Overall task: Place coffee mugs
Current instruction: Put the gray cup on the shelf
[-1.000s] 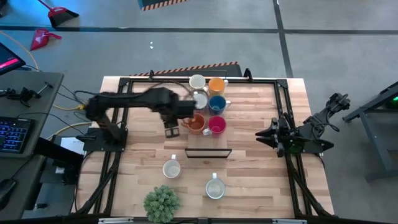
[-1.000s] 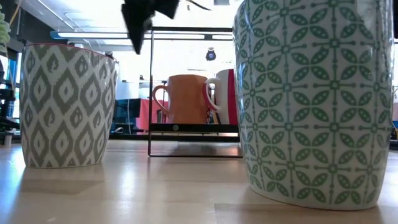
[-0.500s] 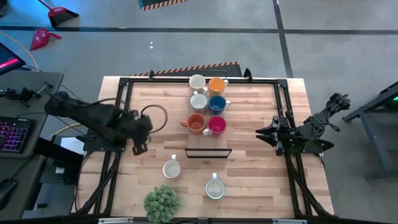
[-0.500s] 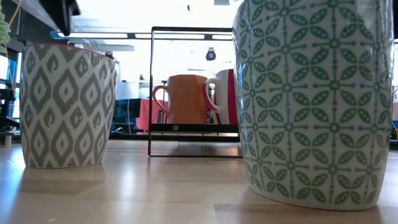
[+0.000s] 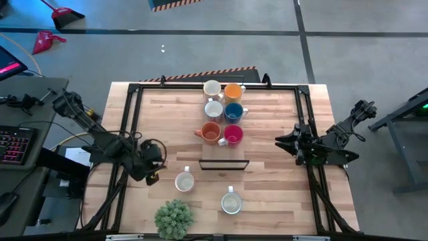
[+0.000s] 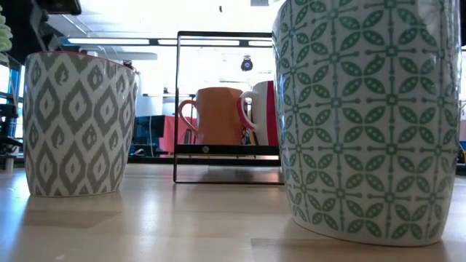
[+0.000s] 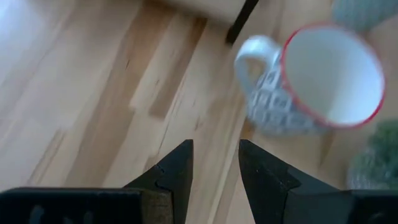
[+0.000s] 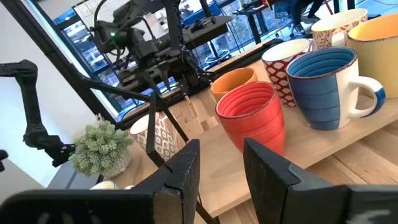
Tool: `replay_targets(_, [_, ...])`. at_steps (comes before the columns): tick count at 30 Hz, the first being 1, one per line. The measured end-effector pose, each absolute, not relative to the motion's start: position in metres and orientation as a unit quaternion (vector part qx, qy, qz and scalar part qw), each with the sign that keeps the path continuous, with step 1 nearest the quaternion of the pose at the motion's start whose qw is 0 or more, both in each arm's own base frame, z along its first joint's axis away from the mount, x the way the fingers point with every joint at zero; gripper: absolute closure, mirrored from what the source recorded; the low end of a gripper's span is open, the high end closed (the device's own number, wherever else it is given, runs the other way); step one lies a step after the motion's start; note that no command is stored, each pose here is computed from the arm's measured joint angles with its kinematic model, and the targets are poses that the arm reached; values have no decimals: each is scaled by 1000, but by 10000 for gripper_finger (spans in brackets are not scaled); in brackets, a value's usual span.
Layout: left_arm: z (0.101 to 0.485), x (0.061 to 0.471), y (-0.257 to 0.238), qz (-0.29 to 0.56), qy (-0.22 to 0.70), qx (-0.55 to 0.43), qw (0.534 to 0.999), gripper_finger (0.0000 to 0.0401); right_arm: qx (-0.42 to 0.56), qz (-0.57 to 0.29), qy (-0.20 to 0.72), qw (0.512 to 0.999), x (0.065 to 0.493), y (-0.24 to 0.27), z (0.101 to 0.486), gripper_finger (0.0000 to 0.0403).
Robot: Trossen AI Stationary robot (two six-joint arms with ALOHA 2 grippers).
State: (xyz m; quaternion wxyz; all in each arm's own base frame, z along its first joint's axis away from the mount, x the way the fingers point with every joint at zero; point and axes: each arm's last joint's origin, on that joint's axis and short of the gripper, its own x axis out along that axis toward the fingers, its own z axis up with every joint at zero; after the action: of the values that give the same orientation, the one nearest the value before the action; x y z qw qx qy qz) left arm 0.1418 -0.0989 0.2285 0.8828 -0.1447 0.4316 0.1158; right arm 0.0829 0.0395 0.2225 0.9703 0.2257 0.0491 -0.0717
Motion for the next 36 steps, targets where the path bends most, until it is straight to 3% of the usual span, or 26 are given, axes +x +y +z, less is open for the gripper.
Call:
replay_targets(7, [221,154,-102,134,312,-116,933,284,213,-71,50,973,83,39,223,297])
replay_targets(15, [229,173,-91,128,262,-40,956,284,196,-76,50,976,83,39,222,297])
replay_targets(19, [237,185,-80,146,226,-62,961,284,216,-77,47,972,83,39,223,297])
replay_targets(28, [244,198,-61,94,243,-136,956,284,272,-66,10,960,84,40,232,297])
replay_targets(36, [286,200,-63,69,241,-99,963,284,247,9,14,969,96,53,264,297])
